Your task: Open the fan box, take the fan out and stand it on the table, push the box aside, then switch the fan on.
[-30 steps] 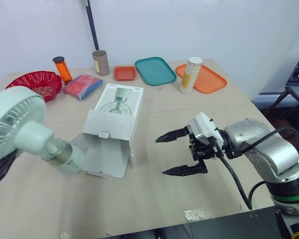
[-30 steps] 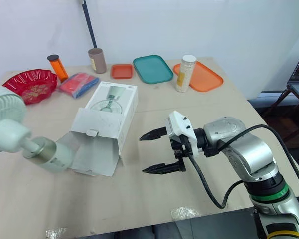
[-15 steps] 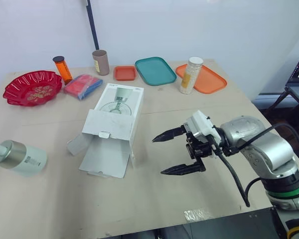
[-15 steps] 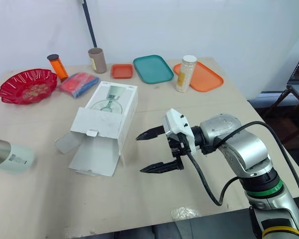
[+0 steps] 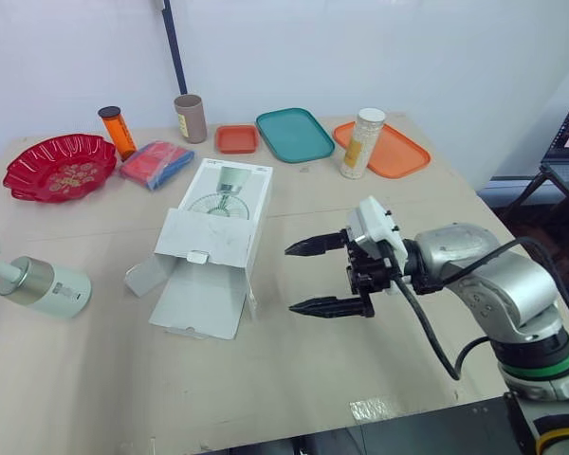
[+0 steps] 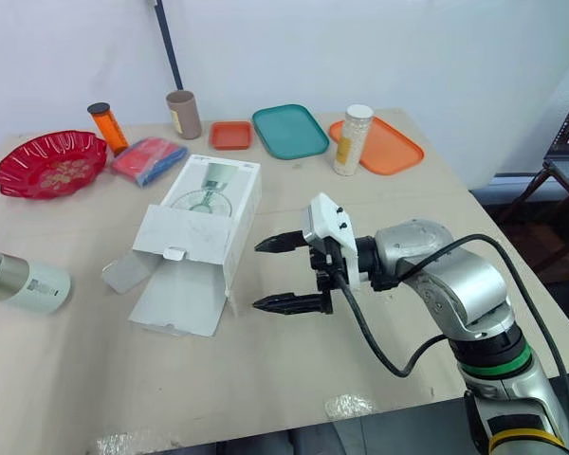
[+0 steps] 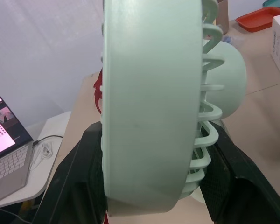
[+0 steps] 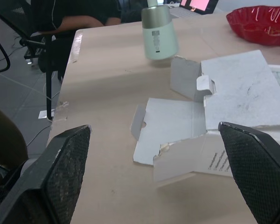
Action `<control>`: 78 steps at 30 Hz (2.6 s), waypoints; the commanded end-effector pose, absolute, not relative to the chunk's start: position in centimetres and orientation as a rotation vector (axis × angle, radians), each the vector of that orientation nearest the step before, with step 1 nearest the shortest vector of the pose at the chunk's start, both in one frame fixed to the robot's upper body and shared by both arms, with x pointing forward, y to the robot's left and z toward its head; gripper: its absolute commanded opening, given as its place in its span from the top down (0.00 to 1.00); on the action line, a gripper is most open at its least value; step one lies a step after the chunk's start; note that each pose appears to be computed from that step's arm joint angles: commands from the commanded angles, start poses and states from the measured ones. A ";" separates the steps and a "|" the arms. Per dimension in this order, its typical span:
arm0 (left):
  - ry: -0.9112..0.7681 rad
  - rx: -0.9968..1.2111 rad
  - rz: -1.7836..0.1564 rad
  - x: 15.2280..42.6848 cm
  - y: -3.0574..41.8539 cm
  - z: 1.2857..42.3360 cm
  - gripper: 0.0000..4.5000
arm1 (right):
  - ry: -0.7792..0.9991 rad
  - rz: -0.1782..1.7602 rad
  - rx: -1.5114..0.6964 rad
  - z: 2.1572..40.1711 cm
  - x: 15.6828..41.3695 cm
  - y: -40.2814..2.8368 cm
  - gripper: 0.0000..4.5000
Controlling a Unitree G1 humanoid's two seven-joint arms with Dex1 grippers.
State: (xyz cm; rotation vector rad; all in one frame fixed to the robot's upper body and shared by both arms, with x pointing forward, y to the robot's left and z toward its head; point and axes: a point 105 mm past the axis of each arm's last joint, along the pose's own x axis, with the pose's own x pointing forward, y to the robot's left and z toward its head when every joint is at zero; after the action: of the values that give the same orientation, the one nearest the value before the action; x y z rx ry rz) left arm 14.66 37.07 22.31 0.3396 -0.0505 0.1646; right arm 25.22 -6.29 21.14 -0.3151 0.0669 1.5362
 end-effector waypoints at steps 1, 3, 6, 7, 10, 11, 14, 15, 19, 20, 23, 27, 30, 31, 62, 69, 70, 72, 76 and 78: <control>-0.118 0.392 0.157 15.8 36.9 23.9 0.54 | -0.008 1.497 -0.340 22.7 25.1 -6.1 0.00; -0.121 0.393 0.131 16.5 36.6 23.7 0.54 | -0.014 1.487 -0.342 22.7 25.1 -5.9 0.00; -0.126 0.396 0.120 17.4 36.5 23.7 0.54 | -0.019 1.473 -0.354 22.7 25.3 -5.9 0.00; -0.126 0.399 0.113 17.7 36.4 23.7 0.54 | -0.019 1.469 -0.358 22.6 25.3 -5.8 0.00; -0.123 0.402 0.105 18.3 36.5 23.5 0.54 | -0.021 1.463 -0.362 22.6 25.3 -5.8 0.00; -0.120 0.402 0.105 18.5 36.6 23.4 0.54 | -0.022 1.462 -0.362 22.6 25.3 -5.8 0.00; -0.114 0.408 0.106 18.9 37.1 23.0 0.54 | -0.022 1.458 -0.362 22.6 25.3 -5.8 0.00; -0.112 0.415 0.099 19.1 37.0 23.0 0.54 | -0.022 1.457 -0.361 22.5 25.2 -5.8 0.00; -0.100 0.435 0.083 19.7 36.9 23.1 0.54 | -0.017 1.454 -0.361 22.4 25.1 -5.9 0.00; -0.099 0.436 0.081 19.7 36.9 23.1 0.54 | -0.016 1.453 -0.361 22.3 25.0 -5.9 0.00; -0.070 0.459 0.072 20.1 36.8 22.9 0.54 | -0.016 1.450 -0.359 22.2 25.0 -5.9 0.00; -0.056 0.468 0.047 20.5 36.2 22.8 0.54 | -0.014 1.446 -0.359 22.0 24.9 -5.9 0.00; -0.040 0.467 0.042 20.8 36.1 22.6 0.54 | -0.011 1.445 -0.361 21.9 24.8 -5.9 0.00; -0.028 0.470 0.042 20.8 36.1 22.5 0.54 | -0.011 1.445 -0.363 21.9 24.7 -6.0 0.00; 0.034 0.470 -0.022 21.4 35.0 21.3 0.01 | -0.019 1.449 -0.387 21.7 24.8 -6.1 0.00; 0.029 0.450 -0.017 21.2 34.8 21.2 0.01 | -0.018 1.451 -0.391 21.7 24.8 -6.1 0.00; 0.026 0.449 -0.015 21.1 34.8 21.3 0.01 | -0.018 1.451 -0.392 21.7 24.8 -6.2 0.00; 0.026 0.438 -0.009 20.9 34.9 21.2 0.01 | -0.017 1.453 -0.393 21.7 24.7 -6.1 0.00; 0.019 0.417 -0.013 19.7 35.1 21.4 0.01 | -0.017 1.455 -0.399 21.7 24.7 -6.2 0.00; 0.037 0.416 -0.017 18.5 35.3 21.2 0.01 | -0.016 1.455 -0.401 21.6 24.7 -6.3 0.00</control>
State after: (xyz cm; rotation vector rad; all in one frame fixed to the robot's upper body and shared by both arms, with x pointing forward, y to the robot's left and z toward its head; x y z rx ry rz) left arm 19.79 35.21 19.90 0.3812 0.0685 -0.0234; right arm 25.02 -6.16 20.81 -0.3727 0.0299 1.4558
